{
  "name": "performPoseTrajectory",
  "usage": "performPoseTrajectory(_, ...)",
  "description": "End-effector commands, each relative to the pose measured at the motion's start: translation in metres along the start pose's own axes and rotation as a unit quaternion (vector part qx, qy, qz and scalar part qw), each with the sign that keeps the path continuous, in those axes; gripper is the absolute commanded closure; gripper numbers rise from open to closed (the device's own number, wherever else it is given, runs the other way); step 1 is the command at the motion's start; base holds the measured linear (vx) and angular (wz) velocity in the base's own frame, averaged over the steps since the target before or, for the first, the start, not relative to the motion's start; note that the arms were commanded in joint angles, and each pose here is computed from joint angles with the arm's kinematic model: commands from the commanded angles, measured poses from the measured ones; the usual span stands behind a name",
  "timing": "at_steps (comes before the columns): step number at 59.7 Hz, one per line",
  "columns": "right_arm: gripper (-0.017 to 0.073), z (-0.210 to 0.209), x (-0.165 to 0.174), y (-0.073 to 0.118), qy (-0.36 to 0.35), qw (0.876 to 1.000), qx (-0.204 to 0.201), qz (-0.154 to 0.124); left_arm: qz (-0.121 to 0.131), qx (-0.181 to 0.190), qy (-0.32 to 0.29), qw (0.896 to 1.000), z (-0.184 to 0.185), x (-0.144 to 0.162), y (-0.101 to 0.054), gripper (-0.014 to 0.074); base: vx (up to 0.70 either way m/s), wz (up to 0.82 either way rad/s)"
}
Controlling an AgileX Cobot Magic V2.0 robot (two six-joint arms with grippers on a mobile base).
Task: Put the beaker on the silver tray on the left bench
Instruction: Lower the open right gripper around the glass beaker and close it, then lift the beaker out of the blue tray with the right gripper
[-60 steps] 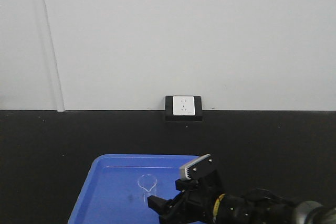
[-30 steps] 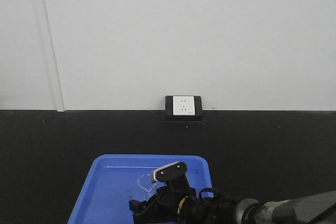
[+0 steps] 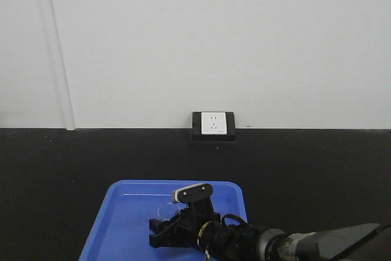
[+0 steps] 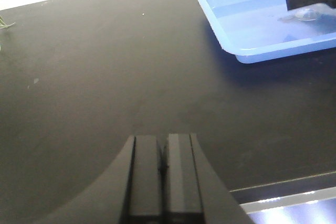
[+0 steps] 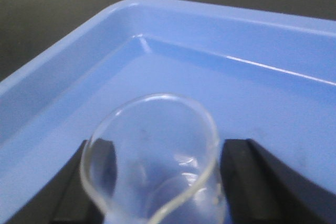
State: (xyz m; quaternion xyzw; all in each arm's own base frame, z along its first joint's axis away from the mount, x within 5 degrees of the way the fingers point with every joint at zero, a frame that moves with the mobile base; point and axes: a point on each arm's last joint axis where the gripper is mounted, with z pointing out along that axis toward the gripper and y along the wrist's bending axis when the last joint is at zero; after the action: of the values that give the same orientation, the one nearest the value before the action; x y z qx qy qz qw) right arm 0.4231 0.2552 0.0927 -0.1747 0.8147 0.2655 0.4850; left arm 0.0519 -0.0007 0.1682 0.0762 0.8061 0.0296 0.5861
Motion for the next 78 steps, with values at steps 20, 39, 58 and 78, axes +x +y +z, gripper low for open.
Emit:
performPoseTrajectory(20,0.0574,-0.035,-0.081,0.019,-0.066,0.998,0.011,-0.002,0.000,0.003,-0.035,0.999,0.002,-0.002,-0.001,0.0592,0.00,0.00)
performPoseTrajectory(39,0.0573,-0.138,-0.125,0.037,-0.014,0.995,0.083,-0.050,0.000,0.003,-0.035,0.999,0.002,-0.002,-0.001,0.0592,0.00,0.00)
performPoseTrajectory(58,0.0573,-0.284,-0.098,0.061,-0.059,0.993,0.070,-0.077,0.000,0.003,-0.035,0.999,0.002,-0.002,-0.001,0.0592,0.00,0.00)
performPoseTrajectory(78,0.0573,-0.403,-0.028,0.063,-0.122,0.984,0.093,-0.089,0.000,0.003,-0.035,0.999,0.002,-0.002,-0.001,0.0592,0.00,0.00)
